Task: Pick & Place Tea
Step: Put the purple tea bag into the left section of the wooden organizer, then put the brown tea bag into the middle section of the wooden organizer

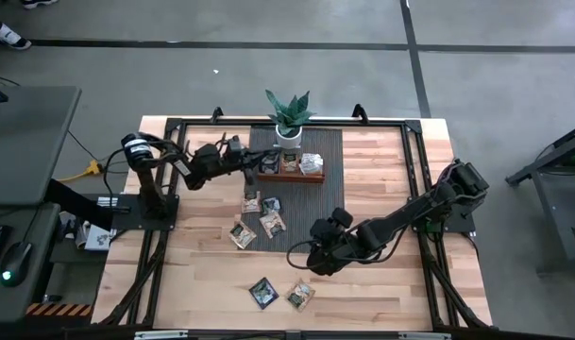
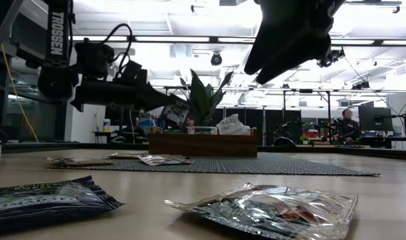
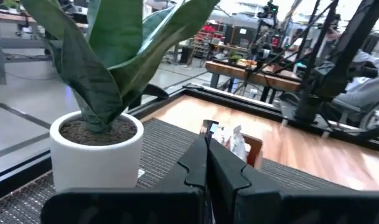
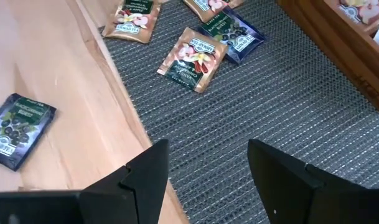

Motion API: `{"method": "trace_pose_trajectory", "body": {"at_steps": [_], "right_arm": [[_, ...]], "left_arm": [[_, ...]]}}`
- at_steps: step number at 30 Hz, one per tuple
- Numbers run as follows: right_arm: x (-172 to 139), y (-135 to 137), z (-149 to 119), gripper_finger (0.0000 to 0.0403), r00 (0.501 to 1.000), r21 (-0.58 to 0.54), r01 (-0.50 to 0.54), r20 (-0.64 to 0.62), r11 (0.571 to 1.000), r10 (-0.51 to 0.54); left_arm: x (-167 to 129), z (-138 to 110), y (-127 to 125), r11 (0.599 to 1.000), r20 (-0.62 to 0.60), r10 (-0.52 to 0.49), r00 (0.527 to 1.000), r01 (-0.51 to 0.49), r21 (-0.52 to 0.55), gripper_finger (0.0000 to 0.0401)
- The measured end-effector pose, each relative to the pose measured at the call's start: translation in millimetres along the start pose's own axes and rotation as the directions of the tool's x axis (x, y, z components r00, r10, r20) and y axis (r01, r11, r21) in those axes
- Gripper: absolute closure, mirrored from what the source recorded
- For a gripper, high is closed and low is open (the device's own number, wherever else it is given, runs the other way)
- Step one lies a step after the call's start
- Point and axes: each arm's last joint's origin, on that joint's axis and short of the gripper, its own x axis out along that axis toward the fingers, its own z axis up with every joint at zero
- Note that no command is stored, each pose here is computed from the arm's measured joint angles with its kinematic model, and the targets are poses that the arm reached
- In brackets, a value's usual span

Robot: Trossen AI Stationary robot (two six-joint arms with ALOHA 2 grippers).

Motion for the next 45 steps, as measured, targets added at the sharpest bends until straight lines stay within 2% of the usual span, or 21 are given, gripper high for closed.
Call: {"method": "trace_pose_trajectory", "body": {"at_steps": [6,11,30,34,41,45], "right_arm": [[0,1,0,0.0191,1.0,-0.002,-0.009,-0.003,1.0,0.009],[0,1,0,0.0191,1.0,-0.006,-0.014,-0.009,1.0,0.014],[0,1,0,0.0194,1.0,-0.014,-0.019,-0.013,1.0,0.019],[0,1,0,0.0194,1.0,-0.013,-0.021,-0.014,1.0,0.02],[0,2,0,0.0194,0.999,-0.007,-0.029,-0.015,1.0,0.029],[0,2,0,0.0194,0.999,-0.007,-0.03,-0.015,1.0,0.03]], "left_arm": [[10,-5,2,1.0,-0.028,0.008,1.0,-0.009,-0.023,0.0401],[10,-8,5,0.997,-0.053,0.063,0.997,-0.065,-0.035,0.0401],[10,-13,5,0.996,-0.1,0.07,0.993,-0.074,-0.043,0.0397],[10,-13,5,0.997,-0.1,0.07,0.993,-0.074,-0.036,0.0367],[10,-13,5,0.997,-0.101,0.064,0.993,-0.068,-0.037,0.0277],[10,-13,5,0.998,-0.104,0.048,0.993,-0.053,-0.038,0.0241]]}}
